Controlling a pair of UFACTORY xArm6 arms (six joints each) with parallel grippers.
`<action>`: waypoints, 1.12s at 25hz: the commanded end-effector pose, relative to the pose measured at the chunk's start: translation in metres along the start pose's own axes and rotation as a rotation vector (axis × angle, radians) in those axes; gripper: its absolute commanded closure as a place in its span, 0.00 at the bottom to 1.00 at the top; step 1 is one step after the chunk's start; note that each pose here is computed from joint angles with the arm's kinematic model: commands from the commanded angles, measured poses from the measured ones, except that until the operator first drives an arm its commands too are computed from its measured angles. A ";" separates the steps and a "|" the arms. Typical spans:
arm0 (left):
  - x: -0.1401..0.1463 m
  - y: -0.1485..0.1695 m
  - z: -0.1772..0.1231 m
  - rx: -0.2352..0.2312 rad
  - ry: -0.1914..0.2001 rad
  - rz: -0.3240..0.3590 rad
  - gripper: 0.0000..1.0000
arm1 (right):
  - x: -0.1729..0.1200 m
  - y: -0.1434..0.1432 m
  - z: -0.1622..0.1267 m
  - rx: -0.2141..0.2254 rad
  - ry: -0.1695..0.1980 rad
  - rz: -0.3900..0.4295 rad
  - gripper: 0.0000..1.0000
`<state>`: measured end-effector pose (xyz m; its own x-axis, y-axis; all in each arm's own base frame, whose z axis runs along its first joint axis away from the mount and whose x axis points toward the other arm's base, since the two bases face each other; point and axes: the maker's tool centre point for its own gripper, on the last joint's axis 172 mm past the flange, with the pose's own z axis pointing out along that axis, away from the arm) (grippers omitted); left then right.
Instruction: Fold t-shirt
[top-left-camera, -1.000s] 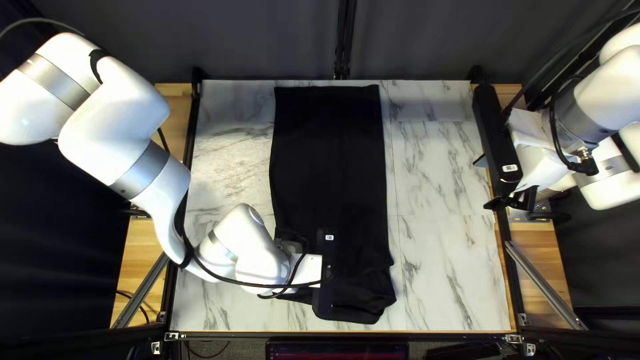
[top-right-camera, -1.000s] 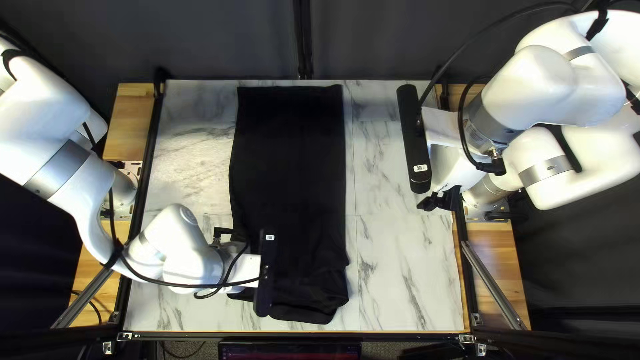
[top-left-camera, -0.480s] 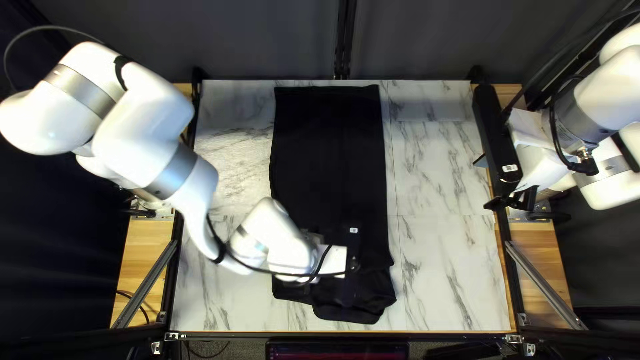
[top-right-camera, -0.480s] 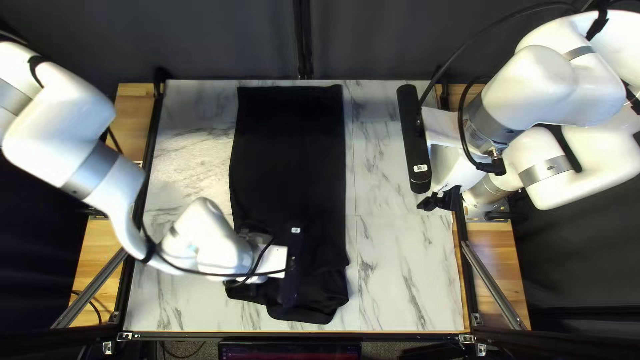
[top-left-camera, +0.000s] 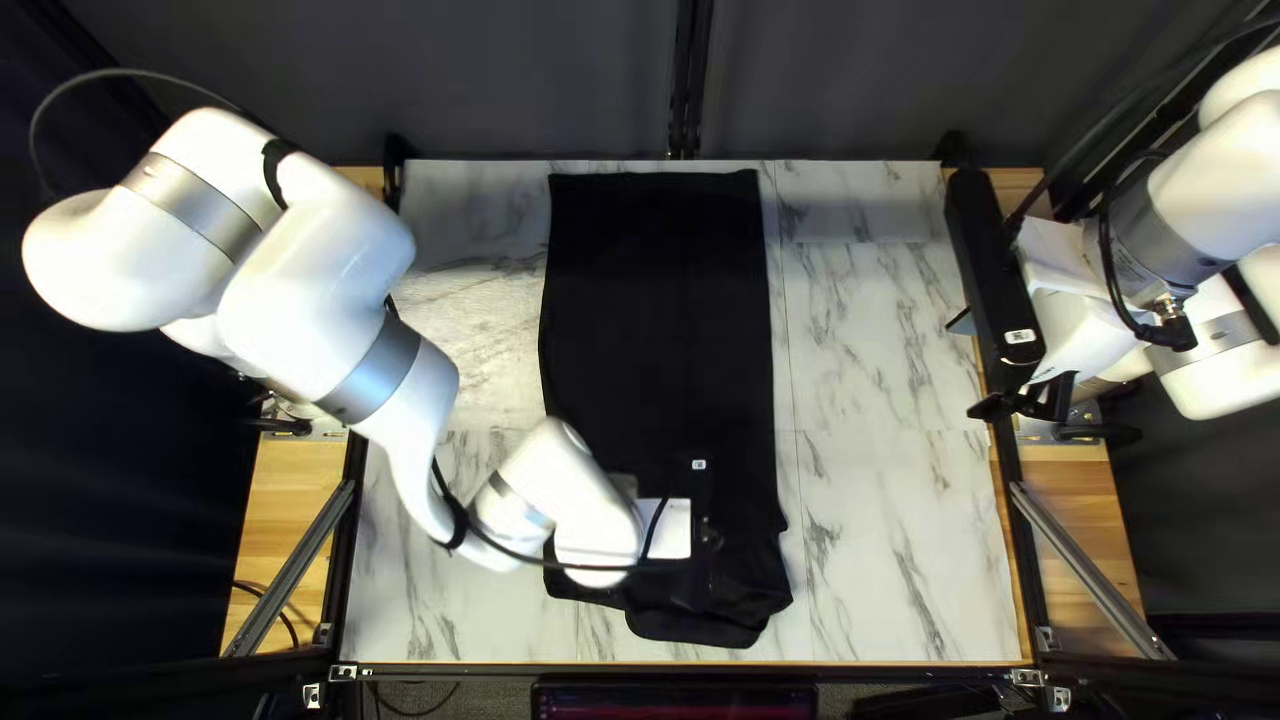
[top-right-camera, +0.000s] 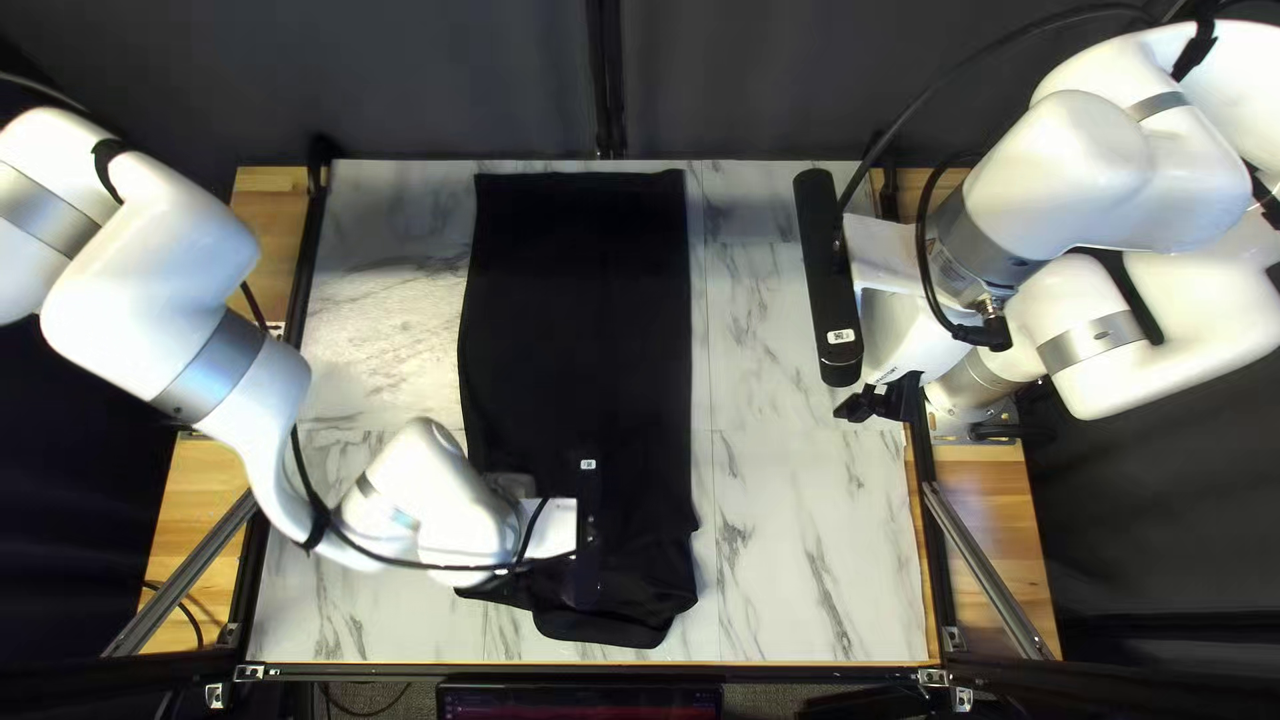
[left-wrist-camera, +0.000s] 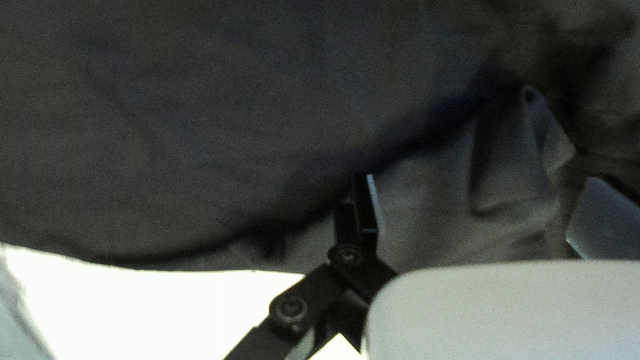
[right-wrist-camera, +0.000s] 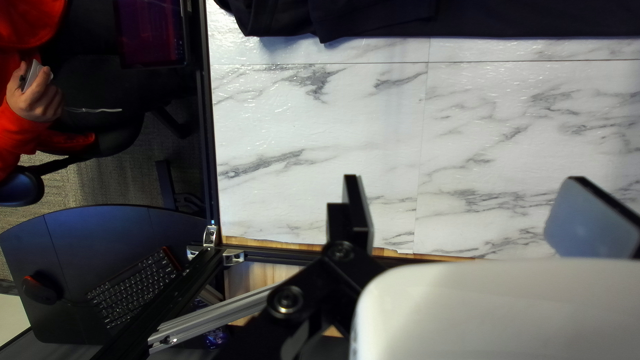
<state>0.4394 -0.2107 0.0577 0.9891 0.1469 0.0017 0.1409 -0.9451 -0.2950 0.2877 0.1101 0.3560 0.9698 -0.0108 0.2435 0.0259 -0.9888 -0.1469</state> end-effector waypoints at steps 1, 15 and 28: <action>0.000 0.004 0.004 0.031 -0.021 -0.049 0.17 | 0.000 0.000 0.000 0.000 0.000 0.000 0.00; -0.005 -0.005 -0.003 0.062 -0.055 -0.093 1.00 | 0.000 0.000 0.000 0.000 0.000 0.000 0.00; -0.053 -0.039 -0.039 0.113 -0.022 -0.149 1.00 | 0.000 0.000 0.000 0.000 0.000 0.000 0.00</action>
<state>0.3987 -0.1936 0.1006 0.9608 0.2760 0.0250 0.2641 -0.8845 -0.3847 0.2877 0.1101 0.3560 0.9698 -0.0108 0.2435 0.0259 -0.9888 -0.1469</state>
